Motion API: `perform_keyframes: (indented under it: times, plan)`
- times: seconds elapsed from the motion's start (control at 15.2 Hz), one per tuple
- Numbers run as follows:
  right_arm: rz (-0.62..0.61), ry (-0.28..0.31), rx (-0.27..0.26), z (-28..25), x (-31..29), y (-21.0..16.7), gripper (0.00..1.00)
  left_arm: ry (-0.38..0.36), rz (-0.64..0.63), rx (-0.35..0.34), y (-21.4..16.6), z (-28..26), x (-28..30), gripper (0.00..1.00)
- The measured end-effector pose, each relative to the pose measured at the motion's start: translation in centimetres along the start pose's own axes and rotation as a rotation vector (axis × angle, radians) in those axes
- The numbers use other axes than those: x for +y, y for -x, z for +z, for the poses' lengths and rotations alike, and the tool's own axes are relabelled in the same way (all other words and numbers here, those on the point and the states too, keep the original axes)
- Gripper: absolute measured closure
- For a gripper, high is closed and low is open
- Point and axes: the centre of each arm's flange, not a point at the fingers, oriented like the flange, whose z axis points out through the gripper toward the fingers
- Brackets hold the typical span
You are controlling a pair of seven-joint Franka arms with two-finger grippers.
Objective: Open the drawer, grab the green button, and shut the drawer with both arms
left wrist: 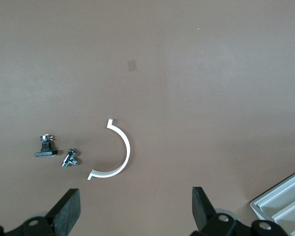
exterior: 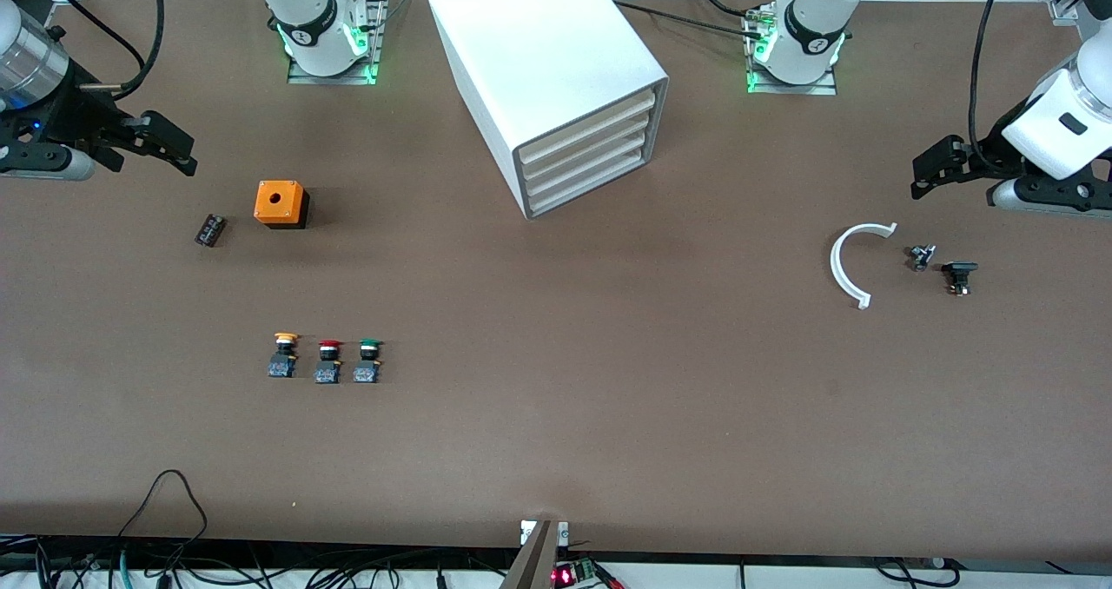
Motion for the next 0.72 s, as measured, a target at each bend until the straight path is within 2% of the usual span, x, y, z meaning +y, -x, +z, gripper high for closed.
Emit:
perform_keyframes:
  times: [0.72]
  plan:
    - [0.02,-0.005,0.03,-1.3,0.6,-0.5,0.0,0.001,-0.002,-0.023,0.3,0.0,-0.6,0.0]
